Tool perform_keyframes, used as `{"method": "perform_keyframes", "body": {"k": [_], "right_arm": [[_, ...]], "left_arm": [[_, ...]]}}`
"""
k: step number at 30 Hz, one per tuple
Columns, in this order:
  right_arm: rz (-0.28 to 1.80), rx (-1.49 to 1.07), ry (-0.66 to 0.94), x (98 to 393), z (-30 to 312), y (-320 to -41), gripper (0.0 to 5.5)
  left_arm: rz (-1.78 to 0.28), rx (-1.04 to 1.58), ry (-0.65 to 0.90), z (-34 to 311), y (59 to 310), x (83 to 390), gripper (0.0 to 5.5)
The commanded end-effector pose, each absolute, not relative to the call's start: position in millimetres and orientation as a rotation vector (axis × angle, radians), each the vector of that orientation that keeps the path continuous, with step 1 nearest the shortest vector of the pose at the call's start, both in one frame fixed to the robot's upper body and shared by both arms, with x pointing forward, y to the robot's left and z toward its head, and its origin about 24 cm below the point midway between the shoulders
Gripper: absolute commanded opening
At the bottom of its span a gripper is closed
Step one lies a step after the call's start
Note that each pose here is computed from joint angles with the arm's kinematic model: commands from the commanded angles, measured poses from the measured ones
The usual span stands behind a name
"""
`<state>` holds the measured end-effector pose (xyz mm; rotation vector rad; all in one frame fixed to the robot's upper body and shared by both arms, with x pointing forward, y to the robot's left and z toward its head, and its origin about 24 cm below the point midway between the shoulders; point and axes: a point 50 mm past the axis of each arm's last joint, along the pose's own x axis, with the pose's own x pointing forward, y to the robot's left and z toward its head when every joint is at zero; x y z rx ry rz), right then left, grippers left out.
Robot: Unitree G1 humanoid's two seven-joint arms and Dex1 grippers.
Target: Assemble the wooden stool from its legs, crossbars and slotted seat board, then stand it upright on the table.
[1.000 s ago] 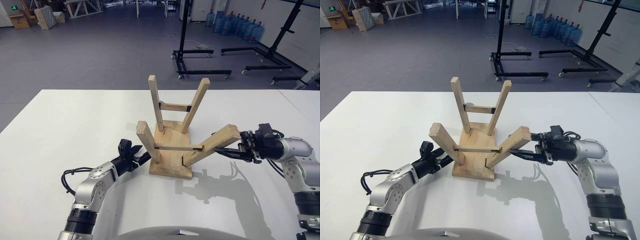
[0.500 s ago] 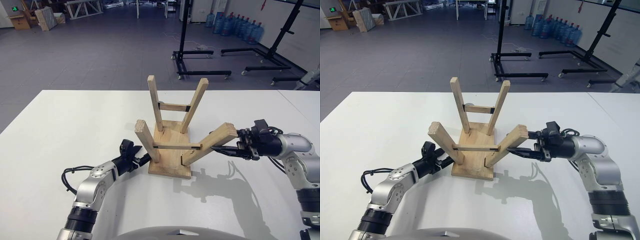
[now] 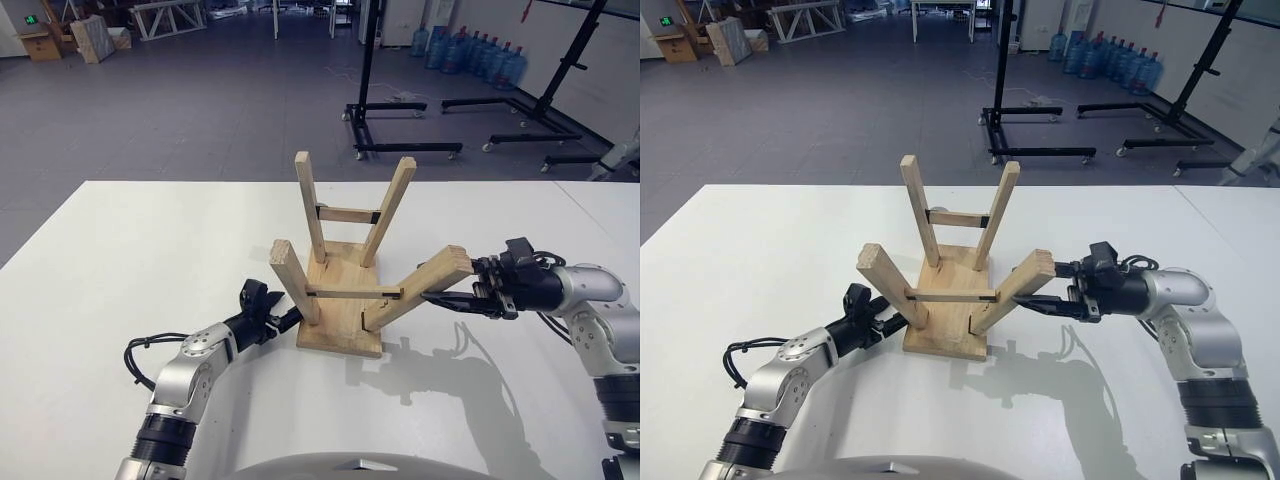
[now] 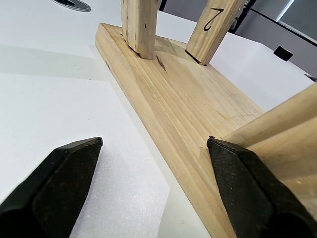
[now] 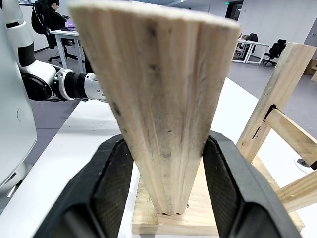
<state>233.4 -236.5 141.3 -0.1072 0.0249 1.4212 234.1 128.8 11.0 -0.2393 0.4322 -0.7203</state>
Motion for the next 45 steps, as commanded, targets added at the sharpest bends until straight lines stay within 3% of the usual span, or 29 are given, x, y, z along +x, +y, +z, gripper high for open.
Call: {"method": "perform_keyframes", "body": {"k": [1, 14, 22, 26, 27, 36, 45], "right_arm": [[1.448, -0.099, 0.155, 233, 124, -226, 2.03], [1.496, -0.114, 0.342, 236, 99, -208, 2.03], [1.472, -0.086, 0.139, 232, 104, -212, 2.03], [1.462, -0.107, 0.129, 233, 103, -212, 2.03], [1.46, -0.11, 0.133, 232, 103, -213, 2.43], [1.377, -0.173, 0.125, 236, 106, -226, 4.02], [1.333, -0.12, 0.117, 226, 116, -237, 4.02]], "left_arm": [[-0.781, -0.253, 0.481, 2, 116, 229, 3.89], [-0.791, -0.24, 0.492, -1, 112, 228, 3.89], [-0.778, -0.239, 0.494, 0, 117, 227, 3.89], [-0.781, -0.239, 0.493, 2, 116, 227, 3.89], [-0.781, -0.24, 0.494, 2, 116, 226, 3.89], [-0.775, -0.246, 0.497, 3, 116, 224, 3.89], [-0.779, -0.236, 0.453, 12, 116, 226, 3.89]]}}
